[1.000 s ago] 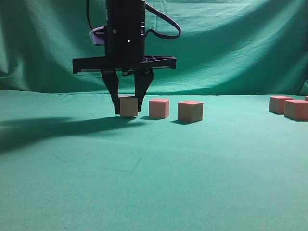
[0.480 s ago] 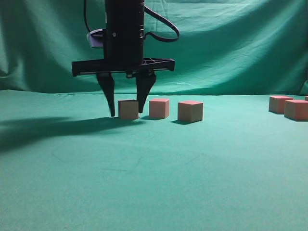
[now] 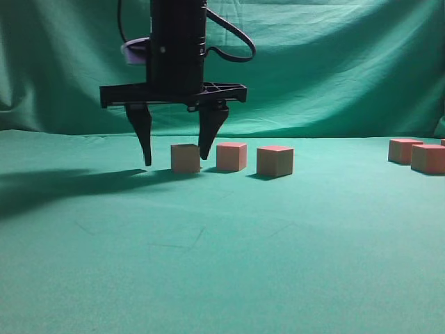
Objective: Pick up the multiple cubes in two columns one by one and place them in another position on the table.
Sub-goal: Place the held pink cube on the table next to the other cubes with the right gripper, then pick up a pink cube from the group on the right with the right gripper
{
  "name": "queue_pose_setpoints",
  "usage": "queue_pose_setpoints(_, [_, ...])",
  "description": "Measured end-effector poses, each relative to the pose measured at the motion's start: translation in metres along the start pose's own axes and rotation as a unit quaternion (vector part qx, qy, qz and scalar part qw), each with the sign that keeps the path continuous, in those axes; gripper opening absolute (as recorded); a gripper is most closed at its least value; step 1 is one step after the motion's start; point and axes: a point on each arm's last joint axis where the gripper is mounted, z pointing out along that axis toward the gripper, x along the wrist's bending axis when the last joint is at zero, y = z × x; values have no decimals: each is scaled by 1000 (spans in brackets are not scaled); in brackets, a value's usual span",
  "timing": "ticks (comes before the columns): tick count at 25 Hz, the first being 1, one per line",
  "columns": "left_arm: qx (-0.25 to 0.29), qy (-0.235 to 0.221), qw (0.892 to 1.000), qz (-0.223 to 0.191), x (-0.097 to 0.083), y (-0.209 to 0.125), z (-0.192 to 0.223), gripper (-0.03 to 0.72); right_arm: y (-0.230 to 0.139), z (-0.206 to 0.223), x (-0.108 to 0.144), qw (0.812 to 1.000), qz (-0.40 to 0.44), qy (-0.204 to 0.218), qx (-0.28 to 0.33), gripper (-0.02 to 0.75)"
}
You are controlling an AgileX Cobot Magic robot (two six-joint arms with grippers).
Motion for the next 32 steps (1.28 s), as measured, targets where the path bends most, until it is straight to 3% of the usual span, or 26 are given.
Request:
queue_pose_setpoints(9, [0, 0, 1000, 0, 0, 0, 0, 0, 17, -14, 4, 997, -21, 21, -65, 463])
queue_pose_setpoints(13, [0, 0, 1000, 0, 0, 0, 0, 0, 35, -66, 0, 992, -41, 27, -118, 463])
queue_pose_setpoints(20, [0, 0, 1000, 0, 0, 0, 0, 0, 42, -169, -23, 981, -40, 1, -192, 463])
queue_pose_setpoints(26, [0, 0, 1000, 0, 0, 0, 0, 0, 21, -273, -59, 962, -20, 11, -272, 463])
queue_pose_setpoints(29, [0, 0, 1000, 0, 0, 0, 0, 0, -4, -315, -92, 959, -3, 1, -284, 463])
queue_pose_setpoints(32, [0, 0, 1000, 0, 0, 0, 0, 0, -36, -326, -129, 965, 25, -26, -258, 463])
